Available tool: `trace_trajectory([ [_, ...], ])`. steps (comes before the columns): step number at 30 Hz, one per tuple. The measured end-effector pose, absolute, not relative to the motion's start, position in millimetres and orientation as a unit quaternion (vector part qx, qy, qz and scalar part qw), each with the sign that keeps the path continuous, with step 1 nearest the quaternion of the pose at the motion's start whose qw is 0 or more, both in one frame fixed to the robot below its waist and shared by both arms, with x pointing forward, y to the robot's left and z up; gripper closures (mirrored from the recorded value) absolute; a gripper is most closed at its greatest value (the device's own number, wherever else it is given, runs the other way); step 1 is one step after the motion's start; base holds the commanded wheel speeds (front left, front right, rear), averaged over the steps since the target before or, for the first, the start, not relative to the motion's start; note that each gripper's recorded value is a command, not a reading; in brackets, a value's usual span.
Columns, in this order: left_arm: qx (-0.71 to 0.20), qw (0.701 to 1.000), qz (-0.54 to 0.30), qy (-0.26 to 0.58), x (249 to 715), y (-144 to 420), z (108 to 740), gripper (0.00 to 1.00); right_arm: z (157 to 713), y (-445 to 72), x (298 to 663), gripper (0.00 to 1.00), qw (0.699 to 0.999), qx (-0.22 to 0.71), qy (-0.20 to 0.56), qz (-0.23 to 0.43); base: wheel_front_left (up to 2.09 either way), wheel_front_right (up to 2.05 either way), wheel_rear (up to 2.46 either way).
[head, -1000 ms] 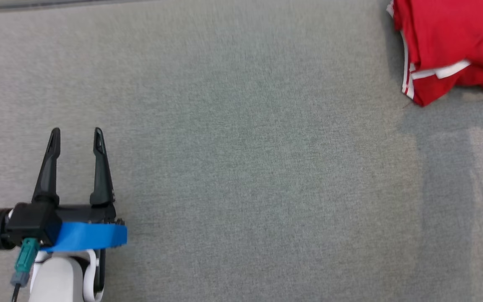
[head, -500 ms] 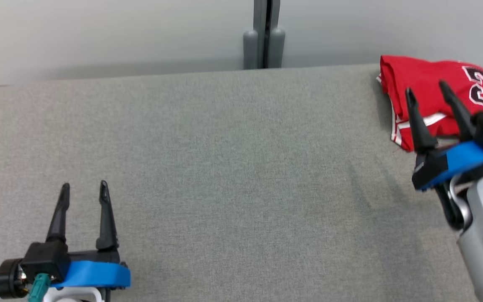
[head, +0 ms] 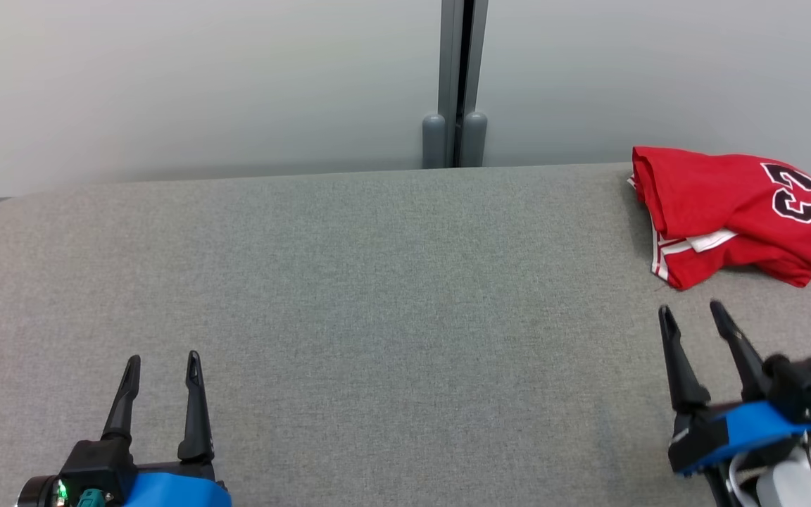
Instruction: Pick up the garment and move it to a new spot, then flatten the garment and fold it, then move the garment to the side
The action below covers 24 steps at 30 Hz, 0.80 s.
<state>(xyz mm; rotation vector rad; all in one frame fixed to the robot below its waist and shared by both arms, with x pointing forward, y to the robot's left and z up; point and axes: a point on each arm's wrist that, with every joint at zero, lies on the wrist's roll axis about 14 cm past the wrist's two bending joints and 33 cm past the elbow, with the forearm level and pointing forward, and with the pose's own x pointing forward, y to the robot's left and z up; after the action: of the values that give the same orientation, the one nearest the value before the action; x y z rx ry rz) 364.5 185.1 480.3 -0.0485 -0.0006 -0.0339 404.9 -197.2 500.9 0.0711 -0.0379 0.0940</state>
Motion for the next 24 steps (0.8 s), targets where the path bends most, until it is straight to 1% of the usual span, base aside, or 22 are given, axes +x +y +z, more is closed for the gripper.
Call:
trace_trajectory([
  [6,-0.029,0.999,-0.012,0.003,353.5,186.8,478.3,0.00,497.0,-192.0,377.8,0.00,0.998,0.043,-0.021,0.038,0.00,0.00,0.00],
  [10,-0.031,0.999,-0.011,0.004,349.5,187.1,477.5,0.00,500.1,-187.7,366.6,0.00,0.998,0.043,-0.023,0.035,0.00,0.00,0.00],
  [15,-0.032,0.999,-0.015,0.008,349.0,184.4,475.1,0.00,510.7,-188.3,362.6,0.00,0.998,0.043,-0.035,0.026,0.00,0.00,0.00],
  [24,-0.033,0.999,-0.019,0.007,350.3,181.9,475.4,0.00,504.9,-190.1,358.0,0.00,0.999,0.046,-0.022,0.019,0.00,0.00,0.00],
])
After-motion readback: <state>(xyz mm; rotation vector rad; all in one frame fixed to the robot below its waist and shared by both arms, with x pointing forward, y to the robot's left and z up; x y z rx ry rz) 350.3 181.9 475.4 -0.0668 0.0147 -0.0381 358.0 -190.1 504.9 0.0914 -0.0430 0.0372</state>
